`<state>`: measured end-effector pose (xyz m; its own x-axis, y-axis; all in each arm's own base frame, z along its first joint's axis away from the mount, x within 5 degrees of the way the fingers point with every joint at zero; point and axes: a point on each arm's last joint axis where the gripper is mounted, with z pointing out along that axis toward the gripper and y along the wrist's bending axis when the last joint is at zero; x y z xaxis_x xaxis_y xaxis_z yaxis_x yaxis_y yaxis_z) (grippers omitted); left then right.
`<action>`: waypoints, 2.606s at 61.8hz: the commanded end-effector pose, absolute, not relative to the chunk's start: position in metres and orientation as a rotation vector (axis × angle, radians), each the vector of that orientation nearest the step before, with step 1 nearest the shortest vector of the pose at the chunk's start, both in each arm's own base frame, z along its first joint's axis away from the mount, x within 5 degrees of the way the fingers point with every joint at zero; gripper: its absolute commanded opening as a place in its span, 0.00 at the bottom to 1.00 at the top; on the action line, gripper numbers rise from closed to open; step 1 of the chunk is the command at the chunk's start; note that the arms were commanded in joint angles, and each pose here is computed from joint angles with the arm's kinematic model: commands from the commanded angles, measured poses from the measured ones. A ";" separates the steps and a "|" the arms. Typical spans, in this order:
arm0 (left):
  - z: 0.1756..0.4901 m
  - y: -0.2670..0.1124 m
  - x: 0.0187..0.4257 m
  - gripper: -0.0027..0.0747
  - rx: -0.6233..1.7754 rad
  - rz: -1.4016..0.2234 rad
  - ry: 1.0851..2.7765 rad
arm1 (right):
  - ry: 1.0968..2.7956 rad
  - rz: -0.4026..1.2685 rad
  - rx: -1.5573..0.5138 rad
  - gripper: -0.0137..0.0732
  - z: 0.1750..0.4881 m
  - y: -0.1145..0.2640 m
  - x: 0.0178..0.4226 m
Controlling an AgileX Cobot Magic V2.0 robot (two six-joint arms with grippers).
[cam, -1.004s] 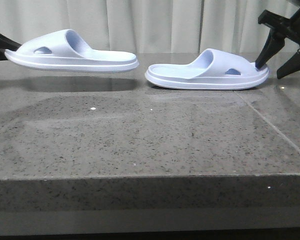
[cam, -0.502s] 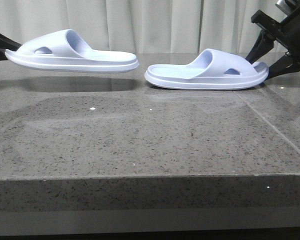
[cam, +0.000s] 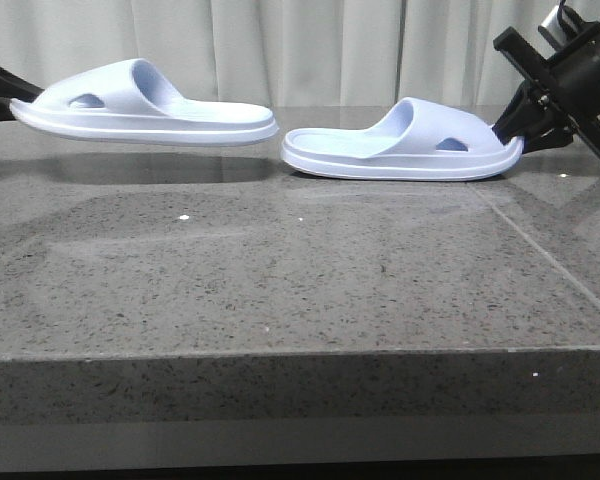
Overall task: Insert blue slippers together front up
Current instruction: 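Grasp the toe end of the other slipper with the right gripper and lift, then move both grippers together, sliding the right slipper into the left slipper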
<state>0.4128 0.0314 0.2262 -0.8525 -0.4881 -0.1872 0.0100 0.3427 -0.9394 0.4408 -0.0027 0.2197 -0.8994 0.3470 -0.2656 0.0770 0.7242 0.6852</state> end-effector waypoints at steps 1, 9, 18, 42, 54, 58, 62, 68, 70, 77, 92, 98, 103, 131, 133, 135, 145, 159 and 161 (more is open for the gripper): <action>0.265 0.026 0.406 0.01 -0.320 -1.625 2.058 | 2.569 0.994 0.249 0.02 0.233 -0.004 0.433; 0.265 0.026 0.406 0.01 -0.322 -1.627 2.054 | 2.553 1.057 0.296 0.02 0.235 -0.016 0.431; 0.265 0.026 0.406 0.01 -0.322 -1.627 2.054 | 2.461 1.209 0.331 0.02 0.244 -0.033 0.428; 0.266 0.025 0.405 0.01 -0.311 -1.639 2.055 | 2.193 1.541 0.344 0.02 0.269 -0.058 0.422; 0.266 0.025 0.405 0.01 -0.311 -1.639 2.055 | 2.117 1.621 0.354 0.02 0.276 -0.055 0.423; 0.266 0.025 0.405 0.01 -0.311 -1.639 2.055 | 2.095 1.638 0.361 0.02 0.278 -0.055 0.424; 0.266 0.025 0.405 0.01 -0.311 -1.639 2.055 | 2.094 1.646 0.354 0.02 0.278 -0.051 0.425; 0.266 0.023 0.405 0.01 -0.306 -1.642 2.057 | 2.102 1.649 0.342 0.02 0.278 -0.044 0.426; 0.266 0.022 0.405 0.01 -0.304 -1.644 2.058 | 2.106 1.646 0.338 0.02 0.278 -0.039 0.428; 0.266 0.015 0.406 0.01 -0.292 -1.662 2.054 | 2.119 1.635 0.327 0.02 0.277 -0.023 0.432; 0.268 -0.005 0.407 0.01 -0.259 -1.709 2.055 | 2.142 1.606 0.309 0.02 0.275 0.010 0.438; 0.269 -0.012 0.408 0.01 -0.279 -1.744 2.053 | 2.149 1.598 0.304 0.02 0.274 0.019 0.440; 0.272 -0.018 0.409 0.01 -0.287 -1.777 2.022 | 2.152 1.590 0.301 0.02 0.273 0.026 0.440; 0.276 -0.045 0.409 0.01 -0.270 -1.862 2.001 | 2.211 1.647 0.280 0.02 0.255 0.053 0.444; 0.277 -0.046 0.409 0.01 -0.268 -1.866 2.000 | 2.215 1.651 0.276 0.02 0.255 0.056 0.444; 0.277 -0.047 0.409 0.01 -0.264 -1.867 2.002 | 2.219 1.653 0.274 0.02 0.253 0.057 0.444; 0.278 -0.053 0.408 0.01 -0.258 -1.884 1.997 | 2.229 1.673 0.254 0.02 0.252 0.070 0.443; 0.280 -0.066 0.408 0.01 -0.249 -1.924 1.976 | 2.218 1.723 0.231 0.02 0.254 0.088 0.441; 0.280 -0.066 0.408 0.01 -0.248 -1.924 1.974 | 2.214 1.734 0.228 0.02 0.255 0.091 0.440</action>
